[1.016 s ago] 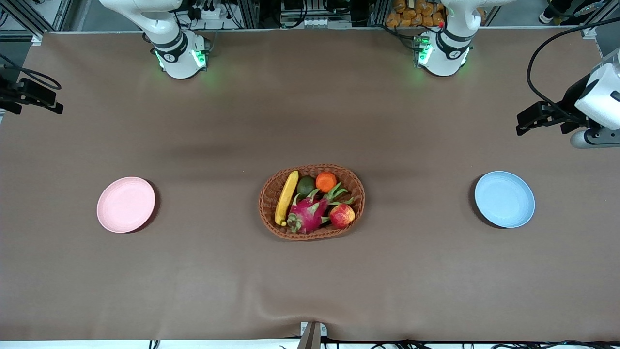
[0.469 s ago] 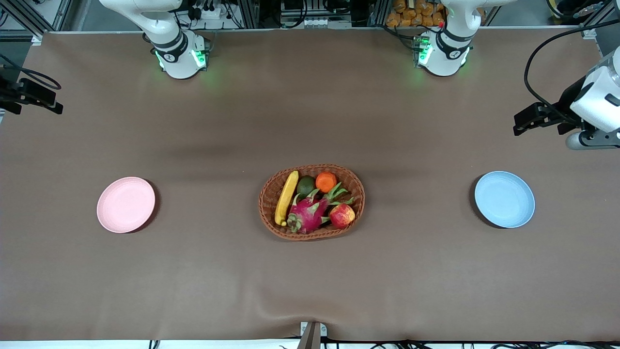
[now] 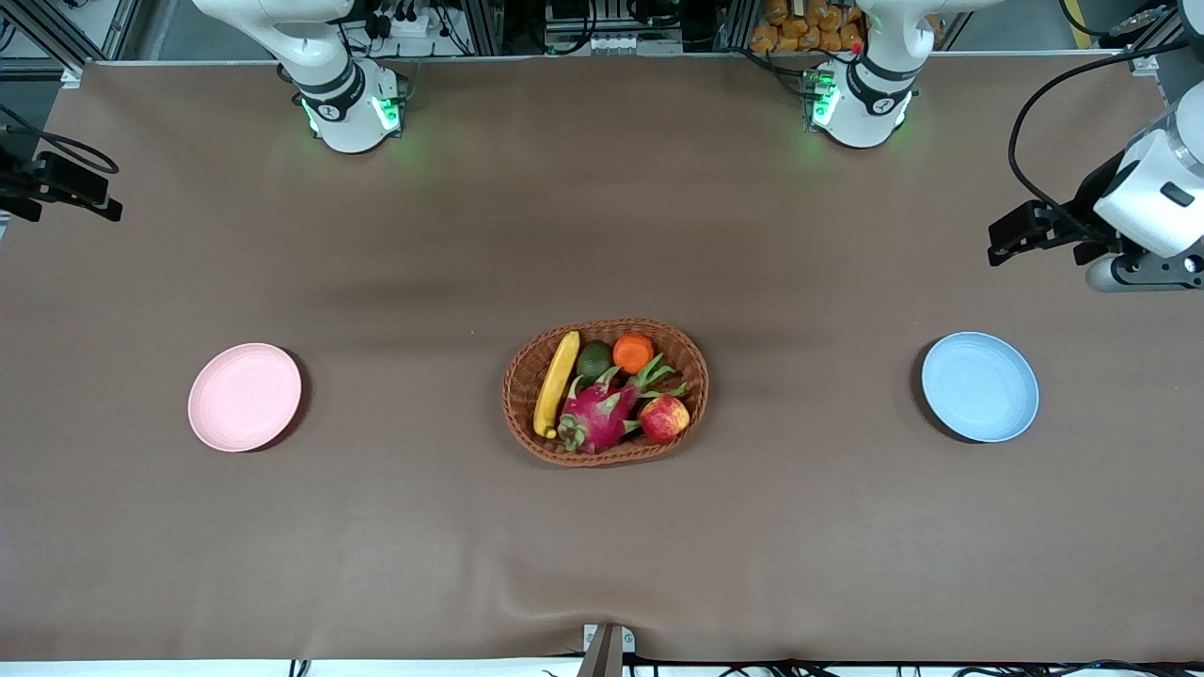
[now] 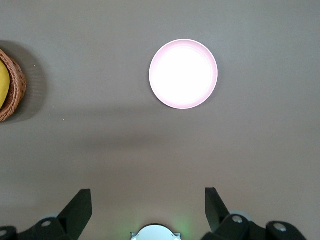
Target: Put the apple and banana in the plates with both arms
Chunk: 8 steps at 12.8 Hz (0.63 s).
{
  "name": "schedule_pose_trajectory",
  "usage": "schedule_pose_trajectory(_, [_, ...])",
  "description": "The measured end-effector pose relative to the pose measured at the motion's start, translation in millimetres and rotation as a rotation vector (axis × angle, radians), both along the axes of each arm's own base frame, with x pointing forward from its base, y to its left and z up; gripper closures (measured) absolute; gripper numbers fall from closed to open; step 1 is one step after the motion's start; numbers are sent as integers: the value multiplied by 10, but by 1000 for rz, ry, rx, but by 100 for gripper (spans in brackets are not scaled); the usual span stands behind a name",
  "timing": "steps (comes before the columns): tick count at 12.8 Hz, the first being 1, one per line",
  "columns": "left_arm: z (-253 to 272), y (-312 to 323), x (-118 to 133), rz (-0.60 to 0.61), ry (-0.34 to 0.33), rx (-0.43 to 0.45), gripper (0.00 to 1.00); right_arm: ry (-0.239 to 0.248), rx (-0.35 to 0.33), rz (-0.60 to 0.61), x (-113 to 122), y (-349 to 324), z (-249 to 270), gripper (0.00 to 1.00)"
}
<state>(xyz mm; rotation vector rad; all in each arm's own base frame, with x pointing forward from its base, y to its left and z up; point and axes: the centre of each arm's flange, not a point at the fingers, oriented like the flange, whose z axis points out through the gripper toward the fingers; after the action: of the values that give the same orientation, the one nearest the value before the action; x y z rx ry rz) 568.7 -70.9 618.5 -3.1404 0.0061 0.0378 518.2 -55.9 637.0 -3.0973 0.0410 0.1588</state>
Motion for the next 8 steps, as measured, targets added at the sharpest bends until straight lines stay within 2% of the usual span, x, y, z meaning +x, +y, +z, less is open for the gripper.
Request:
schedule_pose_trajectory(2, [-91,-148,117,-4,-32,-38,0,0,0,-1,-1,-6,-1,0])
schedule_pose_trajectory(5, [-322,-397,307,53,-50,-108,0,1,0,-2,-1,-13,-4,0])
schedule_pose_trajectory(8, [-679,-873,459,6,-54,-129,0,2,0,-3,-1,-16,-7,0])
